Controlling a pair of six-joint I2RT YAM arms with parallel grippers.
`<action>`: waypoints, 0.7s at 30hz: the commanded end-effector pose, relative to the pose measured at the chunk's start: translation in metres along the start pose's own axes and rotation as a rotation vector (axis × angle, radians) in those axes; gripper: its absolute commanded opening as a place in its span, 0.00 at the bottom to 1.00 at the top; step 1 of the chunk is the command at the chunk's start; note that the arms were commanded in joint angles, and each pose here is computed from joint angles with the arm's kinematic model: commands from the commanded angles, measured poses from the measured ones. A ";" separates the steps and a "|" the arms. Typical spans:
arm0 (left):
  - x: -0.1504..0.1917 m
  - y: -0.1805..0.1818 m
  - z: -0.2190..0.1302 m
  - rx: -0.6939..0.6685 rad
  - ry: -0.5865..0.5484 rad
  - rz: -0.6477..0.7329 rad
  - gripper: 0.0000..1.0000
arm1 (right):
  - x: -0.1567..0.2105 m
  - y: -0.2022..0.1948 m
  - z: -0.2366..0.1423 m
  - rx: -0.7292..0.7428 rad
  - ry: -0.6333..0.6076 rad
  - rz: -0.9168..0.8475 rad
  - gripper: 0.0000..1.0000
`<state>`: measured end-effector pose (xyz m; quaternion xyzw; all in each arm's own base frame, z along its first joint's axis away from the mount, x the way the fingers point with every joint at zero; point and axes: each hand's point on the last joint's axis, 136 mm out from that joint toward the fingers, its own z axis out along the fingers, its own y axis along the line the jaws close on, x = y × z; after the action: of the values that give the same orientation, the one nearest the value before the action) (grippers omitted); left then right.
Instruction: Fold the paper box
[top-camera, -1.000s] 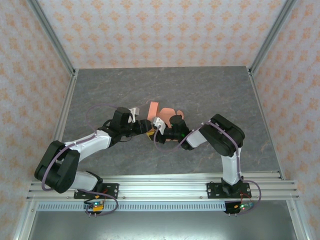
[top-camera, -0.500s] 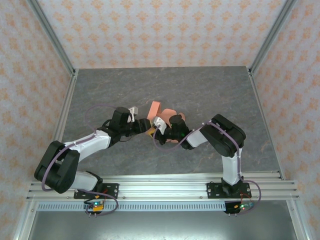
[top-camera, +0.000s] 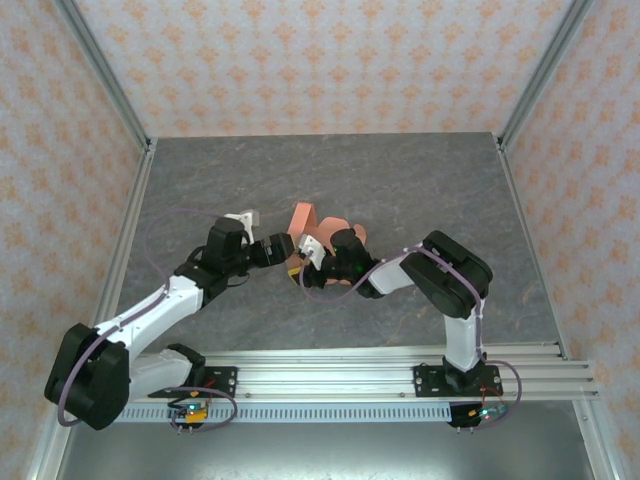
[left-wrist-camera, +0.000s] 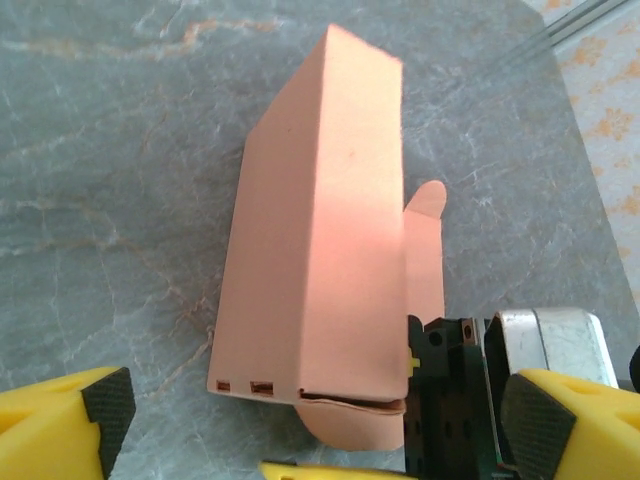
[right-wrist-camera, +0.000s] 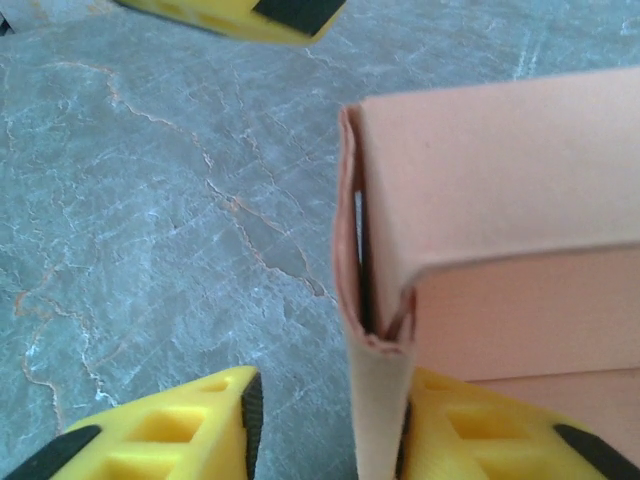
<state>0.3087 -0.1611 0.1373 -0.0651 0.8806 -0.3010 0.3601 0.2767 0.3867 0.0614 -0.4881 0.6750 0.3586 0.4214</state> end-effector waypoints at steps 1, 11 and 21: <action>-0.013 0.002 -0.006 -0.047 -0.040 0.169 1.00 | -0.015 0.004 -0.014 -0.002 -0.042 -0.019 0.43; 0.004 -0.016 0.012 -0.107 0.184 0.424 1.00 | -0.019 0.004 -0.059 0.107 -0.115 0.019 0.47; 0.015 0.001 0.032 -0.341 0.364 0.511 1.00 | -0.022 -0.014 -0.097 0.298 -0.141 0.013 0.62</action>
<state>0.3308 -0.1955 0.1222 0.1453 0.9403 -0.1106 0.2873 0.2603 0.3089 0.0932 -0.4093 0.7060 0.3061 0.4902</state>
